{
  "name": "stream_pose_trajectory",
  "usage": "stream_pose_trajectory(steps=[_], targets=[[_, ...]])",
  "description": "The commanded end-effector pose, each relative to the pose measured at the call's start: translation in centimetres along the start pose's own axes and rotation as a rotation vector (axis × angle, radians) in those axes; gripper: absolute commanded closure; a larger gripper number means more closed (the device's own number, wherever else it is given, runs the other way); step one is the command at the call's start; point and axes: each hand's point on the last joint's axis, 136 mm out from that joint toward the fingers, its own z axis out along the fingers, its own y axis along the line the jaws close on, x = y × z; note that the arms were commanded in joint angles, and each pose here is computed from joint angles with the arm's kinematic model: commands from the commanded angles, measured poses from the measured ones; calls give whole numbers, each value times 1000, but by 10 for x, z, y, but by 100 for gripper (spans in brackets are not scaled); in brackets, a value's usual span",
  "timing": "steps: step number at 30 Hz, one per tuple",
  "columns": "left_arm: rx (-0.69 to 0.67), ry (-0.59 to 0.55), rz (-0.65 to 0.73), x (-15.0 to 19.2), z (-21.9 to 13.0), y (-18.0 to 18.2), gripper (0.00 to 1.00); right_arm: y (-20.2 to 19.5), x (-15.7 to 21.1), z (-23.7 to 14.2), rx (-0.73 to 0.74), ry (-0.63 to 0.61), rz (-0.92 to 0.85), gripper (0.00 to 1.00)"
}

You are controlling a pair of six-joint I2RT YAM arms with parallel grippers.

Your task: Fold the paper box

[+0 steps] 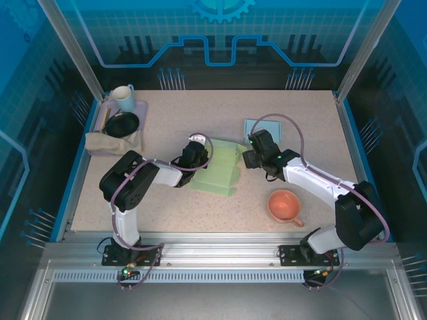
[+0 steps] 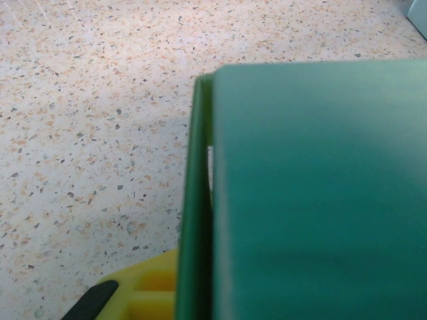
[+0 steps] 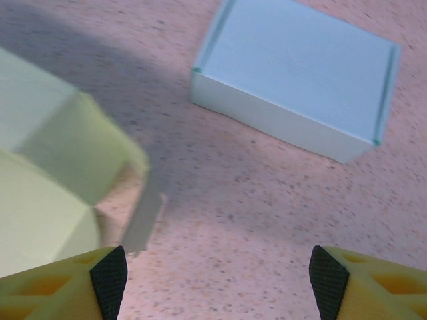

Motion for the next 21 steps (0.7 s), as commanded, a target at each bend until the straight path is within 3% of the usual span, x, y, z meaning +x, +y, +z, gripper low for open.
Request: stream_pose_trajectory(steps=[1,11,21], targets=[[14,100,43,31,4,-2,85,-8,19,16,42,69,26,25],[16,101,45,31,4,-3,85,27,13,31,-158,45,12,25],[18,101,45,32,4,-3,85,43,5,34,-240,12,10,26]])
